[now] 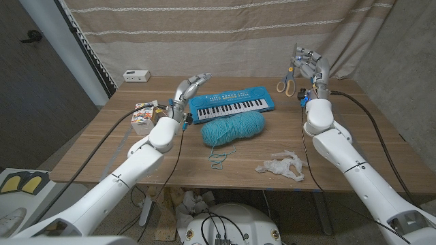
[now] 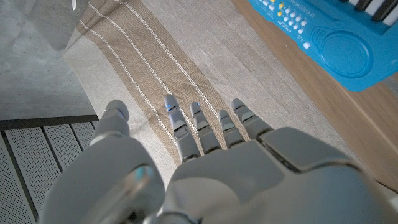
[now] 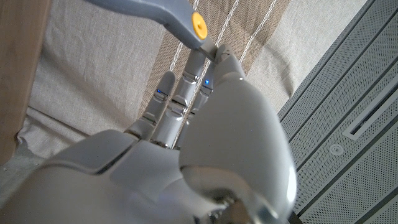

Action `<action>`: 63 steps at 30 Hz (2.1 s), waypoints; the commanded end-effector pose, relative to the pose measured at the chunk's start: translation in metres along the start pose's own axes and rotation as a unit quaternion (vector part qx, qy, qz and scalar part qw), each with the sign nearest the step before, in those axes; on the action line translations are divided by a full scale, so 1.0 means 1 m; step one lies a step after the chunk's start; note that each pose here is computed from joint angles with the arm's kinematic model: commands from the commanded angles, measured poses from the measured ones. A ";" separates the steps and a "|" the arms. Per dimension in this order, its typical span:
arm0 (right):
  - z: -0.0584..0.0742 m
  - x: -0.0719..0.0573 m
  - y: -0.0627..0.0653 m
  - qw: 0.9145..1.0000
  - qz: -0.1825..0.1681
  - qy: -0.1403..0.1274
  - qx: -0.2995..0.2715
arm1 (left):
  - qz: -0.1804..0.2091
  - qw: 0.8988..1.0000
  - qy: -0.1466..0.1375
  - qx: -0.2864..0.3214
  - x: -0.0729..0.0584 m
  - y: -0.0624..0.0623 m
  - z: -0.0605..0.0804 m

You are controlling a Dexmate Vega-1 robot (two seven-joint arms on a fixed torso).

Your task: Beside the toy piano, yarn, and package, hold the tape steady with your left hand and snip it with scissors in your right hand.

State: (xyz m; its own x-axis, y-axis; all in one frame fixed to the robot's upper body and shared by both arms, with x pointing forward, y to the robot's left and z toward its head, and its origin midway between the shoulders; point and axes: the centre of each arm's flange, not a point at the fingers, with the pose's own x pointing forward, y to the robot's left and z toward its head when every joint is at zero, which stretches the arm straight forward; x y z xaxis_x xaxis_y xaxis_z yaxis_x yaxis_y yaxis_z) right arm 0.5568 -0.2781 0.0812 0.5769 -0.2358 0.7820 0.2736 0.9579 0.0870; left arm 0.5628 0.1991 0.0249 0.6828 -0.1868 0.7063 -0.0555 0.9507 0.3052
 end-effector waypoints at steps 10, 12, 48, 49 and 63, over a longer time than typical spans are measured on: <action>0.002 -0.005 0.009 1.000 -0.011 0.007 0.012 | -0.025 0.999 -0.022 0.017 0.007 -0.031 0.010; 0.003 -0.005 0.010 1.000 -0.010 0.007 0.010 | -0.030 0.999 -0.025 0.018 0.008 -0.034 0.011; 0.005 -0.009 0.022 1.000 -0.005 0.012 0.012 | -0.084 0.995 -0.054 -0.011 0.032 -0.072 0.017; 0.005 -0.009 0.022 1.000 -0.009 0.011 0.009 | -0.084 0.995 -0.053 -0.010 0.031 -0.072 0.017; 0.013 -0.009 0.033 1.000 -0.027 -0.001 0.006 | -0.092 0.994 -0.062 0.006 0.034 -0.078 0.022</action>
State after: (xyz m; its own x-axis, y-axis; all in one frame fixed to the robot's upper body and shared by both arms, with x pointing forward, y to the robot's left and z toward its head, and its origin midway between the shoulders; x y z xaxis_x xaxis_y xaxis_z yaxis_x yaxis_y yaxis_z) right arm 0.5526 -0.2519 0.0803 0.5728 -0.2723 0.7731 0.2909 0.9494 0.1189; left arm 0.5751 0.1189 0.0367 0.5992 -0.3716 0.7091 0.0643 0.9052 0.4200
